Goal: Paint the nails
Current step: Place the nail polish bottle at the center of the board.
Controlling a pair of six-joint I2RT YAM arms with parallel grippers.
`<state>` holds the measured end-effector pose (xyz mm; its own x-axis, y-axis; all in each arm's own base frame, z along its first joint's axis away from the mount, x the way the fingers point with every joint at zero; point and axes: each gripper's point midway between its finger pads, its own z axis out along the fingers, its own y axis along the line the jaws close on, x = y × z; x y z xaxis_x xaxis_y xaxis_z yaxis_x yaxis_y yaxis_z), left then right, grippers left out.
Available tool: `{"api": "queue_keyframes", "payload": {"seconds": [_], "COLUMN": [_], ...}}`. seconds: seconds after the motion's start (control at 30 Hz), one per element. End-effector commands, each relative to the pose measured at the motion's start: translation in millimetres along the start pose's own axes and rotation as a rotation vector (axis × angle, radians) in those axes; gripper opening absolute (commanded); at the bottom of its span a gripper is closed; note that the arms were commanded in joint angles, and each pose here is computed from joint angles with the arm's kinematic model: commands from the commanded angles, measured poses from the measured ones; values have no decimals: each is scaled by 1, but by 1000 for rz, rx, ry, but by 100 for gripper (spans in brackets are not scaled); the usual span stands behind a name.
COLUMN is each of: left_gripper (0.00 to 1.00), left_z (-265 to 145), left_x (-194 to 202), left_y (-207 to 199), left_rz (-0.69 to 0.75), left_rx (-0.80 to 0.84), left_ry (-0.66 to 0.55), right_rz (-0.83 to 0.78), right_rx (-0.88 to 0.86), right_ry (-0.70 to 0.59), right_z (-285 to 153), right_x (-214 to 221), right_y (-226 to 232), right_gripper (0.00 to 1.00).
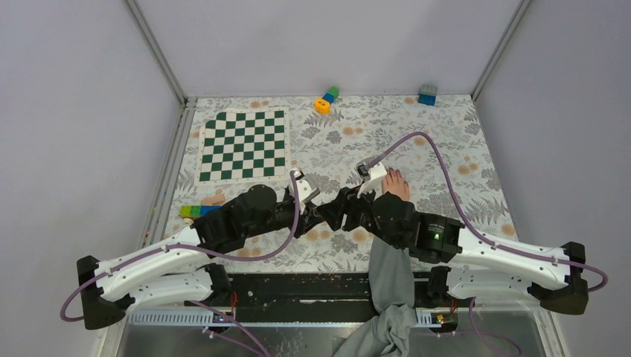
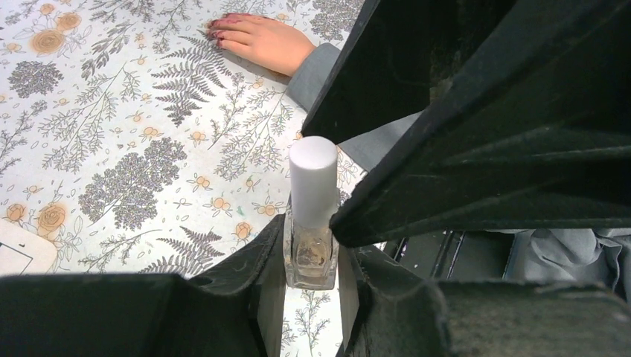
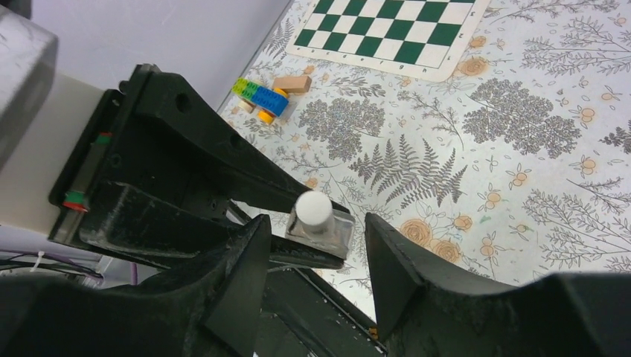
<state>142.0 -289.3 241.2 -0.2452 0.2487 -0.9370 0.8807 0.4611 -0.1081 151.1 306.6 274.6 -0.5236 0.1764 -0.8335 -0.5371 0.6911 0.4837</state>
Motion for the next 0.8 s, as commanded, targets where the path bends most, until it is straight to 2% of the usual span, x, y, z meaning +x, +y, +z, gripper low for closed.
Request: {"api": "queue_keyframes", "payload": {"seconds": [0.0,0.3,0.5,0.57,0.63,0.7,0.77], "left_gripper": [0,0,0,0,0,0,0], "left_z": [-3,-3,-3,-3,-3,-2,-3], "left_x": [-34,-33,-33,-32,-32,-32,-32], "left_y": [-5,-8,-9,-9,-9,-8,-8], "left_rz": [31,45,51,52,52,53,45], "left_rx": [10,15,12,11,10,6,2], "left_ry": [-88,-83,-81,-78,-78,-75,-71], "right_rz": [-15,-8,-14,-15,-16,-18,-16], "right_rx": [-43,-37,-25,-21,-15,-7,-3], "right_ry": [0,5,14,17,13,9,-6], "right_z": [-1,5,9,10,10,10,8], "right_x": [-12,-8,-5,-4,-5,-5,-8], "right_y": [17,17,16,16,15,13,11], "right_gripper": [55,49,39,33,23,4,0]}}
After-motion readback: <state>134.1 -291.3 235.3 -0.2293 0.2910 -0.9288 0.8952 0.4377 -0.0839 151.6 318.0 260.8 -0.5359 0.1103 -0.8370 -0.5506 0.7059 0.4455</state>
